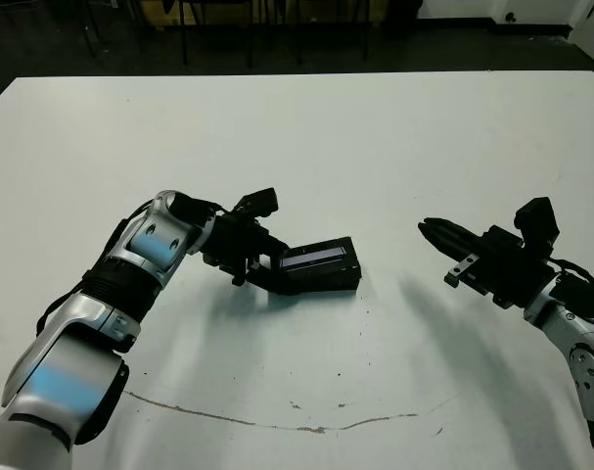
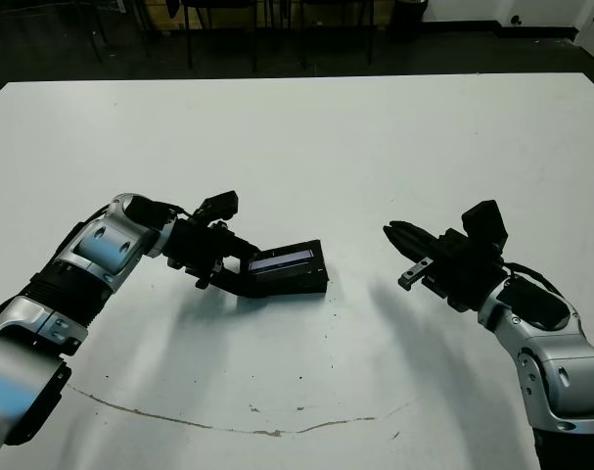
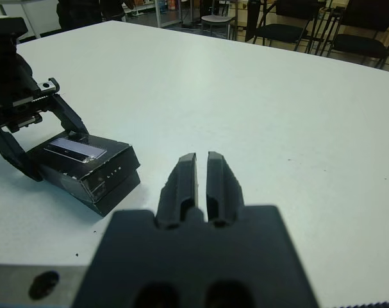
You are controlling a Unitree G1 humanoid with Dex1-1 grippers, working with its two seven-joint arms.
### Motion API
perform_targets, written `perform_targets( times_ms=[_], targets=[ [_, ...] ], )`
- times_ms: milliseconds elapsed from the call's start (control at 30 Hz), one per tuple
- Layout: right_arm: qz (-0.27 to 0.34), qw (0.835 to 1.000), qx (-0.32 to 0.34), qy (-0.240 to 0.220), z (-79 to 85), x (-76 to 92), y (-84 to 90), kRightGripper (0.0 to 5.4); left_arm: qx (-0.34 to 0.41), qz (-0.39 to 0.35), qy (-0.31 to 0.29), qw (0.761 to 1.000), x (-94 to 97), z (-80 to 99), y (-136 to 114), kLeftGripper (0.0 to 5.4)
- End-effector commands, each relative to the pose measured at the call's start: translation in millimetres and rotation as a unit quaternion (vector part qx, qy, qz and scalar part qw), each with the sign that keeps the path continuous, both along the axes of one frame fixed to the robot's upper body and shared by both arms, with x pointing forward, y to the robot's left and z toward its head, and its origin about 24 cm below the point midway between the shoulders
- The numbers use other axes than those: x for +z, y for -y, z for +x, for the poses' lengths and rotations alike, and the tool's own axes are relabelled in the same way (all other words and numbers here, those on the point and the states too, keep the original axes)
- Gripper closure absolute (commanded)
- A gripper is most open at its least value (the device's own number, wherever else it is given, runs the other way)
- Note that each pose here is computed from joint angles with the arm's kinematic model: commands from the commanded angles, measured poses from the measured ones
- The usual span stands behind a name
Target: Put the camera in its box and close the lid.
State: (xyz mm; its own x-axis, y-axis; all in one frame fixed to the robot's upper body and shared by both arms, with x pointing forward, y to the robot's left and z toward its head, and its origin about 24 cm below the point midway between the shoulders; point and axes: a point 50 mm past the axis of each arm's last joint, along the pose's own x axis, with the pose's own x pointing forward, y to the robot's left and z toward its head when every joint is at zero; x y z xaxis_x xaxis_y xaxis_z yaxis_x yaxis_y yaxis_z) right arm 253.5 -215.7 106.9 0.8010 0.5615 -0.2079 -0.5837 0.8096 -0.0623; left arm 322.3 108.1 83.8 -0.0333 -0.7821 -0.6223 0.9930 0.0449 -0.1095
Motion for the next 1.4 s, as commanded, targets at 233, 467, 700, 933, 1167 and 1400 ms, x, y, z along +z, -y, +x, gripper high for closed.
perform_targets(
  times_ms=[233,467,700,933,1167,1400],
  targets=[
    [0.002,1.0,0.002,-0.013,-1.2,-6.1,1.6,5.4,-0.036,0.072,0.057,0.995,-6.7,-4.7,15.7,2.71],
    [0.002,1.0,0.004,-0.015,-1.1,-6.7,1.0,5.4,-0.05,0.092,0.069,0.992,-6.3,-4.0,15.9,2.71],
    [0.004,1.0,0.006,-0.014,-1.4,-7.8,-0.1,5.4,-0.066,0.104,0.066,0.99,-6.7,-1.1,17.8,2.71],
    [0.004,1.0,0.002,-0.017,-2.0,-7.4,1.0,5.4,-0.063,0.11,0.072,0.989,-10.3,0.9,14.2,2.33],
    [0.0,1.0,0.01,-0.013,-1.1,-5.9,0.0,5.4,-0.068,0.119,0.065,0.988,-12.4,2.1,5.2,1.04],
    [0.005,1.0,0.01,-0.009,0.0,-5.8,-1.0,5.4,-0.076,0.115,0.062,0.988,-9.7,2.9,2.0,0.01]
  ],
)
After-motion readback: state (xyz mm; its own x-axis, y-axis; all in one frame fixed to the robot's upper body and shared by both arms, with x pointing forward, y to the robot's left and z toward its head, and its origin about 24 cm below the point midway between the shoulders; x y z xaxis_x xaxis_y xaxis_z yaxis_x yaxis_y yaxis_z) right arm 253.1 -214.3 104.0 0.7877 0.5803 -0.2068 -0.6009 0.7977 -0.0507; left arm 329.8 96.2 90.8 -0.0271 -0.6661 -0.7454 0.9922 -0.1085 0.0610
